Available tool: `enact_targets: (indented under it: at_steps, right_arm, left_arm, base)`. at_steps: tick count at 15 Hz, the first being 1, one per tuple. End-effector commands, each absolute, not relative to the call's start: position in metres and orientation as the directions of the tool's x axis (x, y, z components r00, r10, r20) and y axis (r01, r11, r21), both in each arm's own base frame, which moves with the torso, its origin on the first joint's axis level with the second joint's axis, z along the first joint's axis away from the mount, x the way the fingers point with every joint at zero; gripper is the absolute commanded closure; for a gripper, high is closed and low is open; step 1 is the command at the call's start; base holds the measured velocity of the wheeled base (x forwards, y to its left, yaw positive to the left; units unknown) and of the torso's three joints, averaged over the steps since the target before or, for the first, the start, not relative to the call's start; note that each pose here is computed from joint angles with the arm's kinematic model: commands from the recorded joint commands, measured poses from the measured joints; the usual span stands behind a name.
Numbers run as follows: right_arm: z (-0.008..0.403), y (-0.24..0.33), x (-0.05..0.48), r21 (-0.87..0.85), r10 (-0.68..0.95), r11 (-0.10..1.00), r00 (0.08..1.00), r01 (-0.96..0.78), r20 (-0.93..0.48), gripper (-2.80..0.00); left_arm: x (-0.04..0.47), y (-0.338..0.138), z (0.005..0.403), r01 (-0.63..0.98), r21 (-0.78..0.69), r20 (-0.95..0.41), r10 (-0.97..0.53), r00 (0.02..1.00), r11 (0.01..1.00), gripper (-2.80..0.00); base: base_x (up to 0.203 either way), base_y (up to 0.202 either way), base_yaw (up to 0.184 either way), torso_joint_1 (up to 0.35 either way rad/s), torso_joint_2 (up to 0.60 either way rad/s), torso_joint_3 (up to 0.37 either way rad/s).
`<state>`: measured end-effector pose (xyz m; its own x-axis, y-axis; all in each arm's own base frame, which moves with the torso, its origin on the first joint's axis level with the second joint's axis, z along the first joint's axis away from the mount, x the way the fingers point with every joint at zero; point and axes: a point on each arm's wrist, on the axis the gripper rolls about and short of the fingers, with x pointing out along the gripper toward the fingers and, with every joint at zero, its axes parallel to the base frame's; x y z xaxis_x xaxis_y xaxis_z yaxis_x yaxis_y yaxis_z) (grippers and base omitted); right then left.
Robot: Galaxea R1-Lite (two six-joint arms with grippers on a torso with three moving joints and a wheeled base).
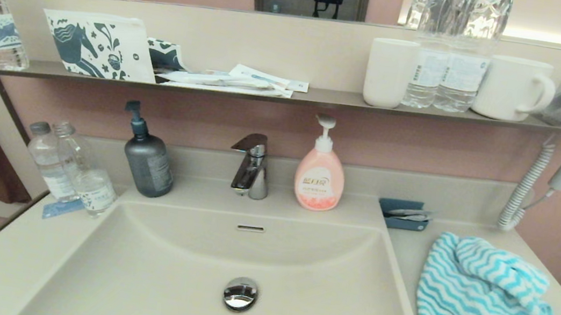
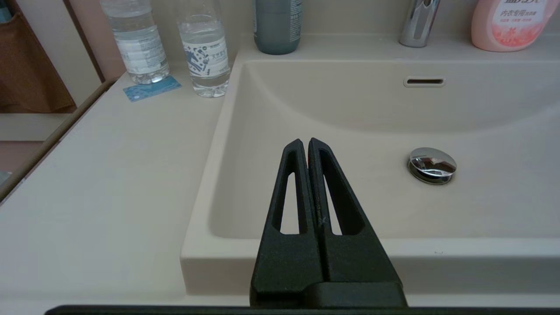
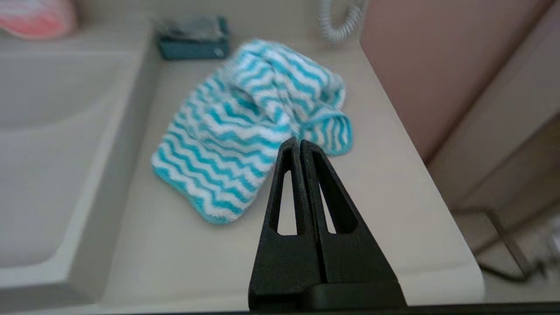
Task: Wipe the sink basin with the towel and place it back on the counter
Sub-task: Pick up the cloth
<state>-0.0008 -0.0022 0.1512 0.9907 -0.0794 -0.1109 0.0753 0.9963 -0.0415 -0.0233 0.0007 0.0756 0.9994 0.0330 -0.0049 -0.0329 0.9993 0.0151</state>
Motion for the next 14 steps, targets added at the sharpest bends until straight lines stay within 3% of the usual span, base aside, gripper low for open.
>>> enact_targets:
  at_steps: [1, 4, 8, 13, 14]
  right_arm:
    - [0.161, -0.002, 0.033, -0.057, -0.112, 0.993, 0.954, 0.100, -0.280, 0.00]
    - [0.164, -0.003, 0.059, -0.055, -0.146, 0.989, 0.907, 0.135, -0.394, 0.00]
    - [0.155, -0.014, 0.107, -0.056, -0.236, 0.966, 0.774, 0.252, -0.587, 0.00]
    - [0.165, -0.025, 0.166, -0.058, -0.251, 0.957, 0.710, 0.285, -0.658, 0.00]
    - [0.171, -0.026, 0.176, -0.059, -0.255, 0.956, 0.715, 0.288, -0.651, -2.80]
  left_arm:
    - [-0.023, 0.001, 0.076, -0.034, 0.016, -0.006, 0.034, 0.999, 0.999, 0.00]
    - [-0.023, 0.001, 0.076, -0.034, 0.016, -0.006, 0.034, 0.999, 0.999, 0.00]
    - [-0.023, 0.001, 0.076, -0.034, 0.016, -0.006, 0.034, 0.999, 0.999, 0.00]
    - [-0.023, 0.001, 0.076, -0.034, 0.016, -0.006, 0.034, 0.999, 0.999, 0.00]
    - [-0.023, 0.001, 0.076, -0.034, 0.016, -0.006, 0.034, 0.999, 0.999, 0.00]
  base:
    - [0.000, 0.000, 0.000, 0.000, 0.00, 0.000]
    - [0.000, 0.000, 0.000, 0.000, 0.00, 0.000]
    - [0.000, 0.000, 0.000, 0.000, 0.00, 0.000]
    - [0.000, 0.000, 0.000, 0.000, 0.00, 0.000]
    - [0.000, 0.000, 0.000, 0.000, 0.00, 0.000]
